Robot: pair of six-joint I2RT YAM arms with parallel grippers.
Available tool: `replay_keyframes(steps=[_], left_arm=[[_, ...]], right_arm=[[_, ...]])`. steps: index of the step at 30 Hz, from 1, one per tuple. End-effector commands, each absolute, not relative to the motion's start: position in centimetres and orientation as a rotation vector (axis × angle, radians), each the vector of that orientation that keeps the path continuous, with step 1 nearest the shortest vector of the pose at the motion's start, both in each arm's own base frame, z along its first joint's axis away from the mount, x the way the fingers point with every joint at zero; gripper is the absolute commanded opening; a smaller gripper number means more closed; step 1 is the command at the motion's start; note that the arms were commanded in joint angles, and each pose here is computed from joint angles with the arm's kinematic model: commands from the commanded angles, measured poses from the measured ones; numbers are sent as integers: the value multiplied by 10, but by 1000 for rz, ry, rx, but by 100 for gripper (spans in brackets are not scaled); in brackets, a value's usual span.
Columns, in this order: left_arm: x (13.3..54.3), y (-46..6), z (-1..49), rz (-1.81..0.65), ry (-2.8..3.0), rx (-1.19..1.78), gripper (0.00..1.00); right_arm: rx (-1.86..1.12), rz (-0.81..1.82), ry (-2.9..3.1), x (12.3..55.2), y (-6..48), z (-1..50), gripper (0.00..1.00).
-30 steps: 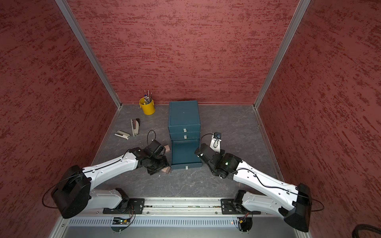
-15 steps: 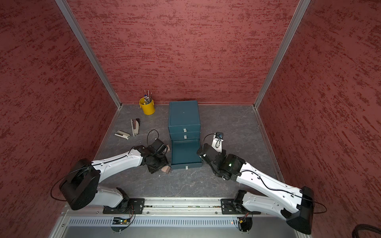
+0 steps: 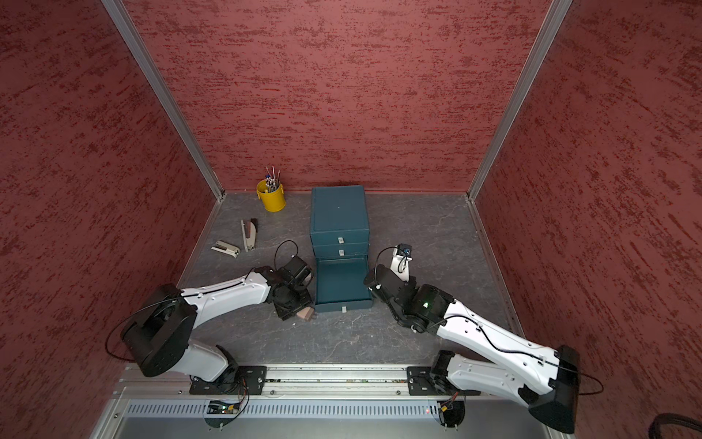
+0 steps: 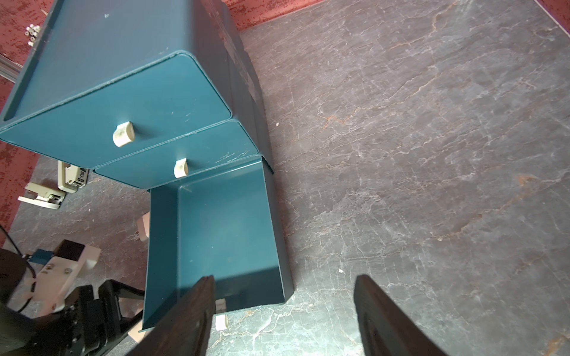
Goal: Place the plugs into the drawer by color
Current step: Pick up the plug from the center of the board.
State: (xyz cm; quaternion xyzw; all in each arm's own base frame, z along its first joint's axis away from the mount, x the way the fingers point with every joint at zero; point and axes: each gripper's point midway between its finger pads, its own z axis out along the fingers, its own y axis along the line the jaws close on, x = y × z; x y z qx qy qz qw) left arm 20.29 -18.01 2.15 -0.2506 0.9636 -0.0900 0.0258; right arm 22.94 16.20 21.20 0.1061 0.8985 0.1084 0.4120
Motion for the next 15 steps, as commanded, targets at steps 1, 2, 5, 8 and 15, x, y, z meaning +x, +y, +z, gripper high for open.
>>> replay_keyframes(steps=[1,2,5,8,15], left_arm=[[193,-171,21,-207,2999,-808,58],[190,-168,21,-200,2999,-813,57],[181,-155,23,-186,2997,-833,56],[176,-144,30,-179,2981,-826,54],[185,-170,67,-191,2930,-478,69]], right_arm=[[274,270,2249,230,157,214,74],[273,269,2249,229,157,214,74],[272,263,2252,228,155,212,74],[275,260,2246,228,152,212,74],[265,257,2247,228,154,212,74]])
